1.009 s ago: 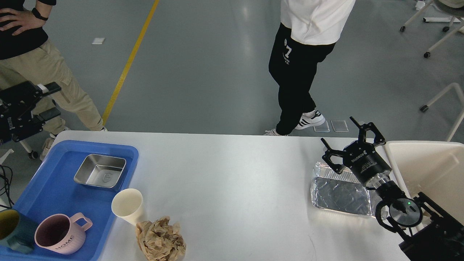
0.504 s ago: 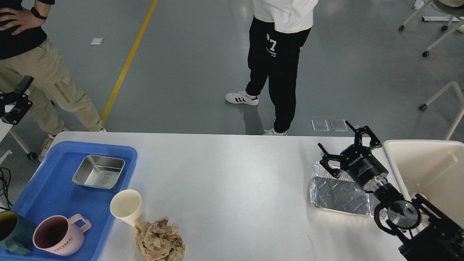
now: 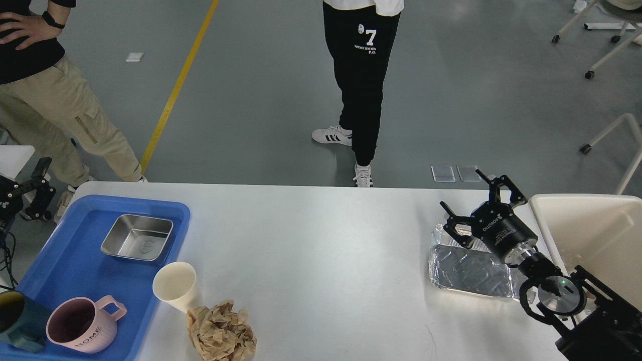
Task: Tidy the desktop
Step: 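Withdraw the left gripper away from the blue tray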
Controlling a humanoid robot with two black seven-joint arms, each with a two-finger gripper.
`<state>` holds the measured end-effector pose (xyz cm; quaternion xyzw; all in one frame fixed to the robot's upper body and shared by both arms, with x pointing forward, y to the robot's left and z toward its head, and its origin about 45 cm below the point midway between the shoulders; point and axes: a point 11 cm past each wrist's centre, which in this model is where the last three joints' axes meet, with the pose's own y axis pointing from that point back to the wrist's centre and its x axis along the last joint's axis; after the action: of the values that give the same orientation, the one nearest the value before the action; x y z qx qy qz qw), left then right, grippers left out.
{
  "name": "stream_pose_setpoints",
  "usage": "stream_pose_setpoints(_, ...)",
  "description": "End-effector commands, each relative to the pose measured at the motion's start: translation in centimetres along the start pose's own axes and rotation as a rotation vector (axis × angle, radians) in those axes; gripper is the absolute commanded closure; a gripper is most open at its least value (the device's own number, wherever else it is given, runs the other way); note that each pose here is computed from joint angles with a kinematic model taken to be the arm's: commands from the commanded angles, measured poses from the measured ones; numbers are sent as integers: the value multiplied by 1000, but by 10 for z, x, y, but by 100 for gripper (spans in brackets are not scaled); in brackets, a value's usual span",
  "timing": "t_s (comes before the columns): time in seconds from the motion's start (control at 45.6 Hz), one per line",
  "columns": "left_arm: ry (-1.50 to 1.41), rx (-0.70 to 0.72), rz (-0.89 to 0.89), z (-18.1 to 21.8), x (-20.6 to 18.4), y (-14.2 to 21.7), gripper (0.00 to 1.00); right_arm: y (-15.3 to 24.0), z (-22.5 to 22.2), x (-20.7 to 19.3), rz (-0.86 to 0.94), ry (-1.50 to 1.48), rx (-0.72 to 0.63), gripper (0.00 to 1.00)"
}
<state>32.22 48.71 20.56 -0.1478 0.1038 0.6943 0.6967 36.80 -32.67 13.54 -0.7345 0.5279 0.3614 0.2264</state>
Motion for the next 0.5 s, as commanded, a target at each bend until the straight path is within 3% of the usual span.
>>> stream_pose_setpoints(0.0, -51, 91, 73, -8, 16, 1, 3, 1, -5, 1, 1, 11, 2, 0)
stream_pose_setpoints(0.219, -105, 124, 111, 1, 32, -5, 3, 4, -12, 2, -1, 26, 5, 0)
stream_pose_setpoints(0.482, -61, 147, 24, 6, 24, -6, 3, 3, -10, 0, -9, 19, 6, 0)
